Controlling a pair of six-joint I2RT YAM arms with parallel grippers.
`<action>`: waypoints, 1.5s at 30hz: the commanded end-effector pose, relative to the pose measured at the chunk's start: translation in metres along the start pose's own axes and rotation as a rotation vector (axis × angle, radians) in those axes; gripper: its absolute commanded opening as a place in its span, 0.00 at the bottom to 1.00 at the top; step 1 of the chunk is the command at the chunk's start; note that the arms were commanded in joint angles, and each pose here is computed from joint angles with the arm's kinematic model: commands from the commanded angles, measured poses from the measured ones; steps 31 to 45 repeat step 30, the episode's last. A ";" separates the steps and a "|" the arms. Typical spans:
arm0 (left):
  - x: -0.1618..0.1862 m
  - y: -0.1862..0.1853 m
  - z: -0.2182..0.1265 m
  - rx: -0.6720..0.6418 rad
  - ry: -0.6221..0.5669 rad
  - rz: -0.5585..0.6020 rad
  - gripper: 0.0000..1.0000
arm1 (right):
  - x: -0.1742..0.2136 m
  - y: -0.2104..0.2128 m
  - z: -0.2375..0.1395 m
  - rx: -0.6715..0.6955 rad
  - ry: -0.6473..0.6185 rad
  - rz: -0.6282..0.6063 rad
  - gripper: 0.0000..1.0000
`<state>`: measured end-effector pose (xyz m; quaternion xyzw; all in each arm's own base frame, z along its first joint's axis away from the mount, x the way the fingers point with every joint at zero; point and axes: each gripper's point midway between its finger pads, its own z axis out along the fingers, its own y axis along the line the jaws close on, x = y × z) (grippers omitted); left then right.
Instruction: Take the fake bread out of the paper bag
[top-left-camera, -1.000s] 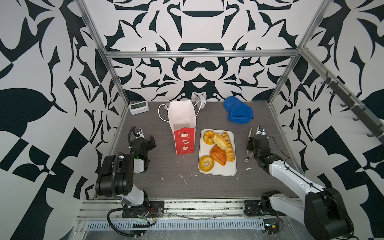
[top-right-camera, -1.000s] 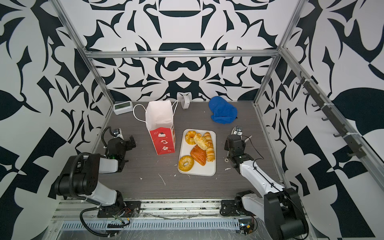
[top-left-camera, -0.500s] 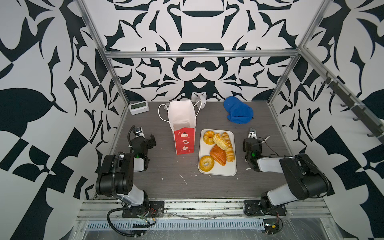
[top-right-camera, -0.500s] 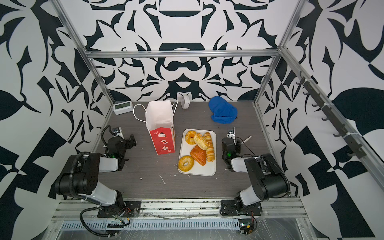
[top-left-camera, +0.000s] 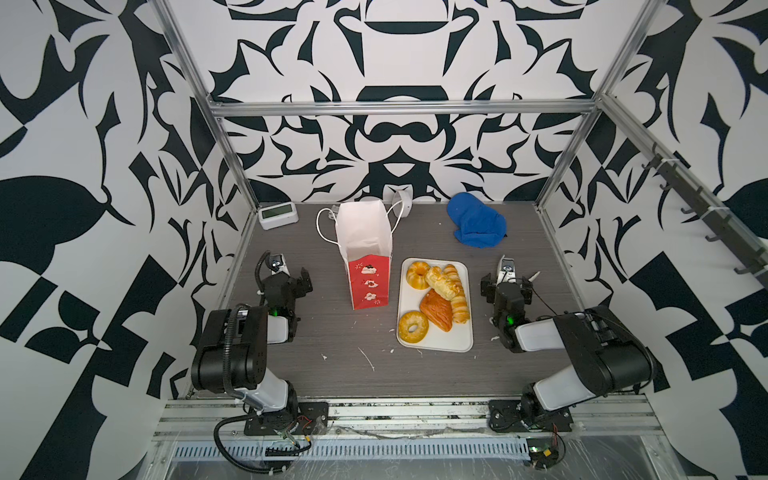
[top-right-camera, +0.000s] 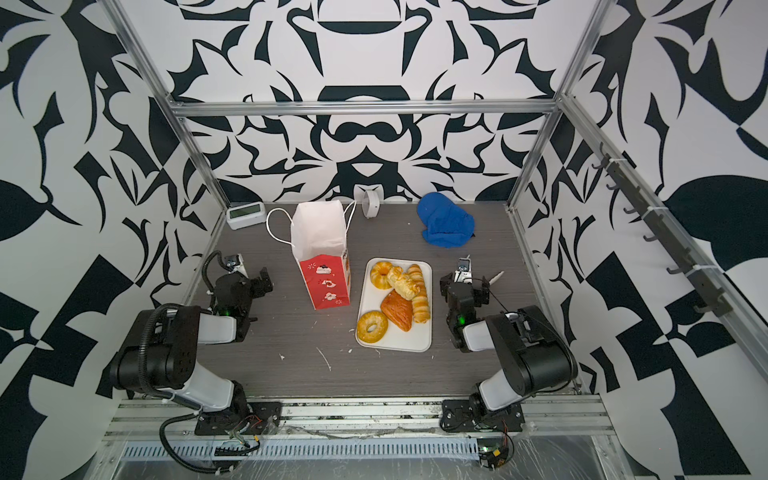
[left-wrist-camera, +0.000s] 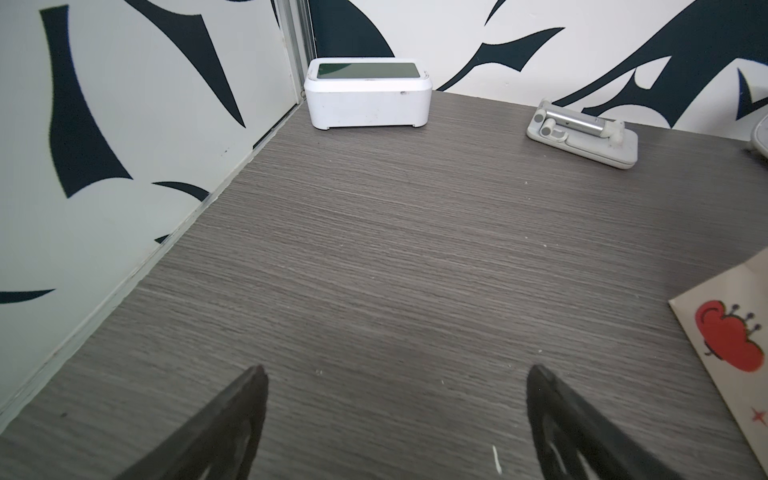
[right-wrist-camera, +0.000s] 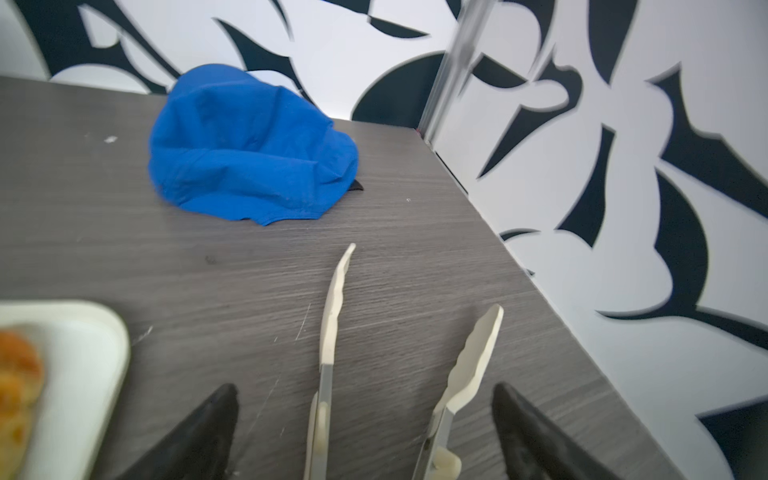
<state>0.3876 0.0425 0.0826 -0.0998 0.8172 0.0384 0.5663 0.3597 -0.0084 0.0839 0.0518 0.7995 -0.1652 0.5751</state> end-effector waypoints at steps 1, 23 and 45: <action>-0.010 -0.001 0.001 0.005 -0.035 -0.016 0.99 | -0.017 0.009 0.001 -0.024 -0.087 -0.009 1.00; -0.009 -0.002 0.003 0.008 -0.027 -0.016 0.99 | -0.014 0.007 0.004 -0.022 -0.058 0.011 1.00; -0.010 -0.002 0.002 0.009 -0.031 -0.017 0.99 | -0.014 0.007 0.004 -0.023 -0.058 0.012 1.00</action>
